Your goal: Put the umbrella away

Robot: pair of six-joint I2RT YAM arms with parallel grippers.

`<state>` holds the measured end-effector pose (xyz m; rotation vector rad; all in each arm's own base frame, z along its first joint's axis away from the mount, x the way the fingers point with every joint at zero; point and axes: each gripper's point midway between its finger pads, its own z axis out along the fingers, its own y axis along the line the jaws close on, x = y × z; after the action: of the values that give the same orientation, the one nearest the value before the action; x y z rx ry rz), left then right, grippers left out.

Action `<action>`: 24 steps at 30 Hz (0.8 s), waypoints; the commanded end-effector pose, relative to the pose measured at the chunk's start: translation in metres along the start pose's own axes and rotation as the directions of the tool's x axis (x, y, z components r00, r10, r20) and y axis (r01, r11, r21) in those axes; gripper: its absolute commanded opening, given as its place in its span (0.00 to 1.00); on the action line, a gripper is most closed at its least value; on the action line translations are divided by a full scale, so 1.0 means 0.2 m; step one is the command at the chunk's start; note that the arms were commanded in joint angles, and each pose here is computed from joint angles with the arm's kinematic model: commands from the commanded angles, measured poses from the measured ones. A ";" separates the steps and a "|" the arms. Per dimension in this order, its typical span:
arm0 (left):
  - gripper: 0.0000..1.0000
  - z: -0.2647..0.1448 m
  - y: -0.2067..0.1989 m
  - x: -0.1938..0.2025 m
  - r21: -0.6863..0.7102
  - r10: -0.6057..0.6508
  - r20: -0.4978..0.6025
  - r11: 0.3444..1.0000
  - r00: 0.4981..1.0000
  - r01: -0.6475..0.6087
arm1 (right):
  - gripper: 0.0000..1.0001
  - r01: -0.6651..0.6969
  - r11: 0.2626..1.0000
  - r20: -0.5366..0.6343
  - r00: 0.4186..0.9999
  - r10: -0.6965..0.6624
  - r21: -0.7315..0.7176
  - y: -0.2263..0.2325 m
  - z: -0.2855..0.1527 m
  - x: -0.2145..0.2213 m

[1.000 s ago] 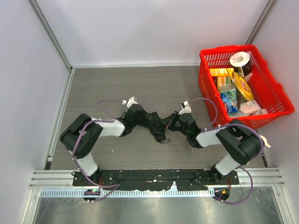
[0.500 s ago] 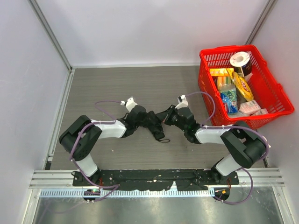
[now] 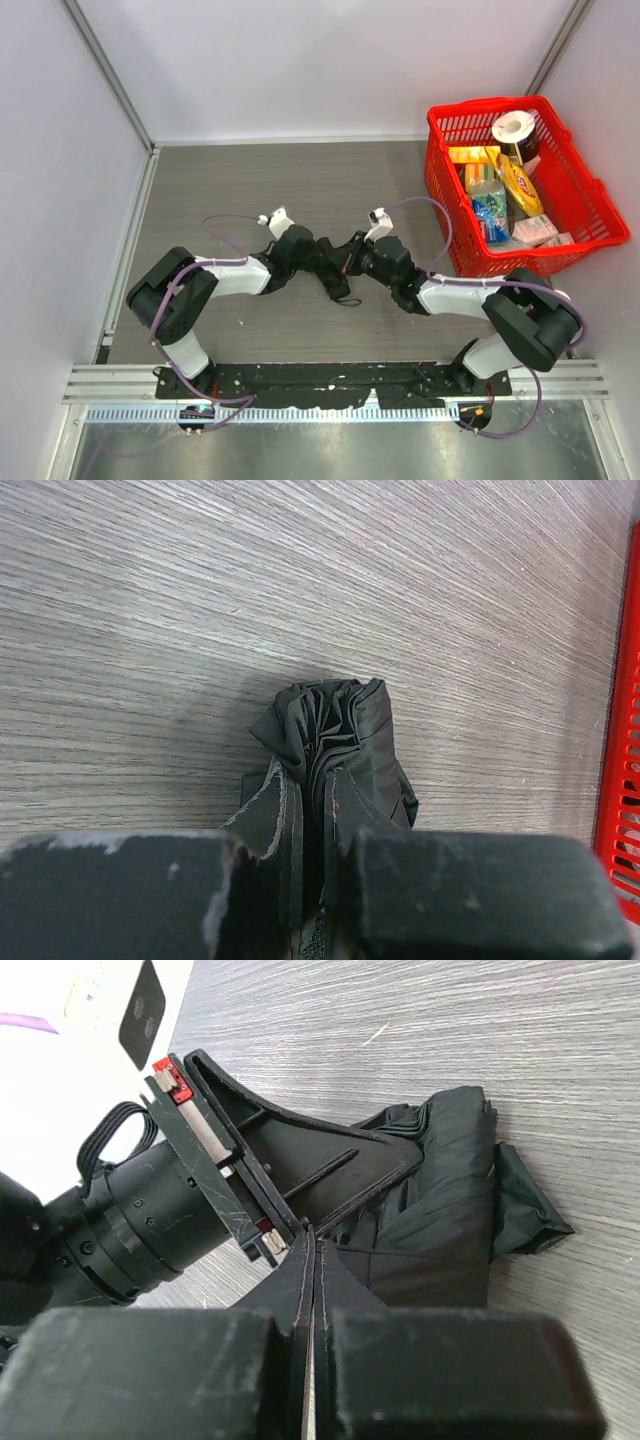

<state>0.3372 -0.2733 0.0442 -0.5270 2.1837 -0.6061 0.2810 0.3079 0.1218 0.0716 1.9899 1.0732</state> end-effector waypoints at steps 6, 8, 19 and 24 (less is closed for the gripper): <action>0.00 -0.01 0.26 0.23 -0.118 0.068 -0.159 0.989 0.985 -0.087 | 0.01 0.151 0.949 -0.060 0.983 -0.174 -0.276 0.18 0.17 0.15; 0.00 -0.02 0.27 0.24 -0.112 0.057 -0.161 0.991 0.985 -0.076 | 0.01 0.166 0.938 -0.109 0.972 -0.208 -0.306 0.17 0.20 0.22; 0.00 -0.06 0.21 0.22 -0.076 0.035 -0.168 0.996 0.985 -0.048 | 0.01 0.300 0.954 -0.291 0.913 -0.284 0.009 -0.30 0.29 0.45; 0.00 -0.06 0.21 0.22 -0.073 0.028 -0.169 0.997 0.985 -0.040 | 0.02 0.517 0.818 -0.465 0.806 -0.366 0.252 -0.60 0.24 0.56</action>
<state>0.3438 -0.2579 0.0415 -0.5943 2.1562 -0.6268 0.2908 0.3658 0.0467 -0.3373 2.0822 0.9732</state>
